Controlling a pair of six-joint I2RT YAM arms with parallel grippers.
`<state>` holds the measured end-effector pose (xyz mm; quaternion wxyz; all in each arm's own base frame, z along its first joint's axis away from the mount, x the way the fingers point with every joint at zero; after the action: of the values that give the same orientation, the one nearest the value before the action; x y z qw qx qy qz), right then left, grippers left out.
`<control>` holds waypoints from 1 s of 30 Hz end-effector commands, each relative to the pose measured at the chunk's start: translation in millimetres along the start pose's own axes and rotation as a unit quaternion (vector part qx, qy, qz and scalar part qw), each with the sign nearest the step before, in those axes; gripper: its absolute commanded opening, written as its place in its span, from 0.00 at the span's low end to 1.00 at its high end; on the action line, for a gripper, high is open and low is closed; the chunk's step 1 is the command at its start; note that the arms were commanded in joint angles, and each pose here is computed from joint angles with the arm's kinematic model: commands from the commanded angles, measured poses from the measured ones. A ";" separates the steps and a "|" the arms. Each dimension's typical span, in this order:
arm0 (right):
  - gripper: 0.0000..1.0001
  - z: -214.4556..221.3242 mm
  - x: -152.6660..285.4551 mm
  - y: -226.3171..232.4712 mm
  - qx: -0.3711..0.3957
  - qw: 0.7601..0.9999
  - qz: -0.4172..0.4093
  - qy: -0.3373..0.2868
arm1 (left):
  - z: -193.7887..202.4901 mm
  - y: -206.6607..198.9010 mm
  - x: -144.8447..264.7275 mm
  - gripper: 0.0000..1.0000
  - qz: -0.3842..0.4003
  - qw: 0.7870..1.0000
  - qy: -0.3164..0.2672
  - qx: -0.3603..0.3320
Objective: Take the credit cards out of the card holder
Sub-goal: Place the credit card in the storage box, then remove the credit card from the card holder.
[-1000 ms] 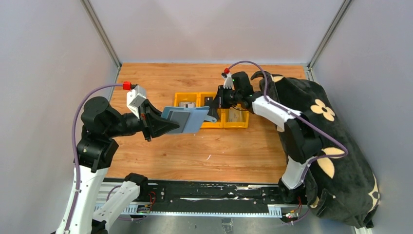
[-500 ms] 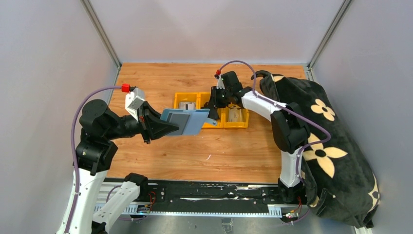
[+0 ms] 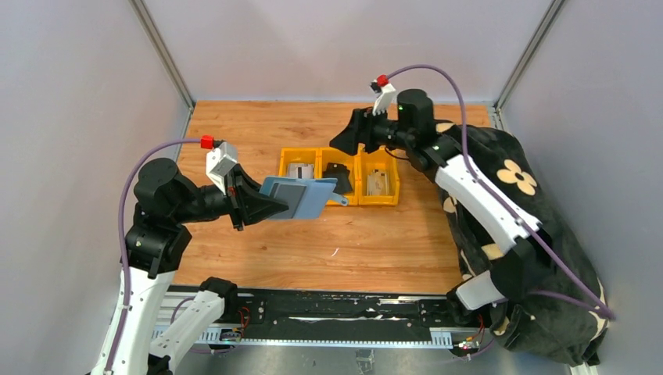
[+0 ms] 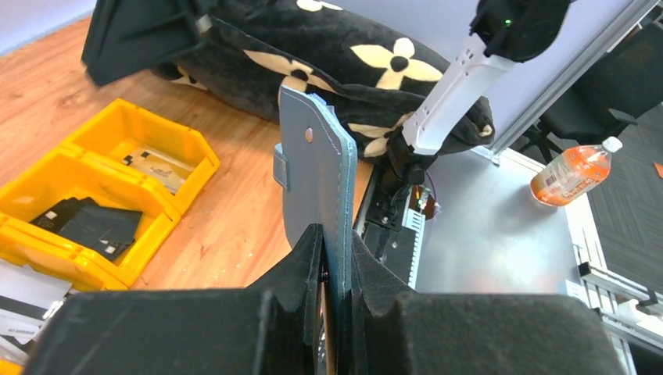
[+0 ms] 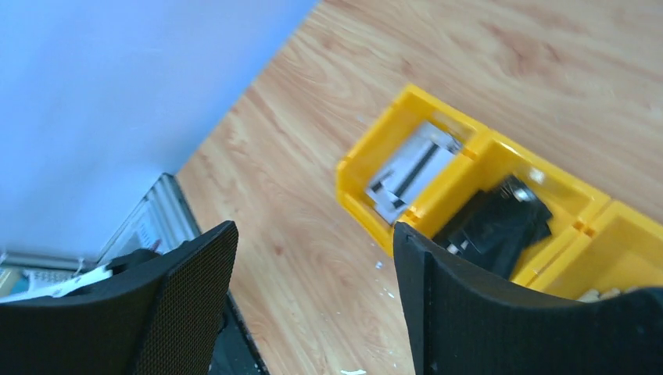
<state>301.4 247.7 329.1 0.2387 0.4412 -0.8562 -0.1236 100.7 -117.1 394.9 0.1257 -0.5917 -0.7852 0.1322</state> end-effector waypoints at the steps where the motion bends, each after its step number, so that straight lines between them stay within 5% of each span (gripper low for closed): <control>1: 0.78 -3.4 30.6 36.6 0.013 0.994 -0.103 -0.030 | 5.6 3.1 -1.2 0.00 0.009 1.000 0.009 0.002; 7: 0.79 -19.6 71.3 86.3 0.019 0.961 -0.255 -0.104 | 10.2 6.0 -1.4 0.00 0.006 1.000 0.015 0.004; 13: 0.80 -9.2 84.3 131.9 0.047 0.936 -0.333 -0.104 | 10.4 9.8 -3.9 0.00 0.008 1.000 0.019 0.010; 26: 0.80 26.1 75.3 154.1 0.074 0.924 -0.370 -0.061 | 5.7 1.1 -4.0 0.00 0.043 0.999 0.019 0.025; 30: 0.62 28.9 73.3 159.7 0.084 0.918 -0.386 -0.044 | 4.8 0.7 -3.8 0.00 0.043 0.999 0.017 0.022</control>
<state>150.8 278.0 391.1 0.1064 0.7217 -0.6612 -0.1749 101.8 -120.5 386.2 0.1571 -0.6136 -0.7598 0.1468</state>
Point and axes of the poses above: each gripper's point midway between its finger pads, its own x axis back along the fingers, its own y axis along the line the jaws close on, z = x × y, the point moved 8 cm from there along x, back along the fingers, and after that the axes turned 4 degrees about x, right-handed, at the moved point
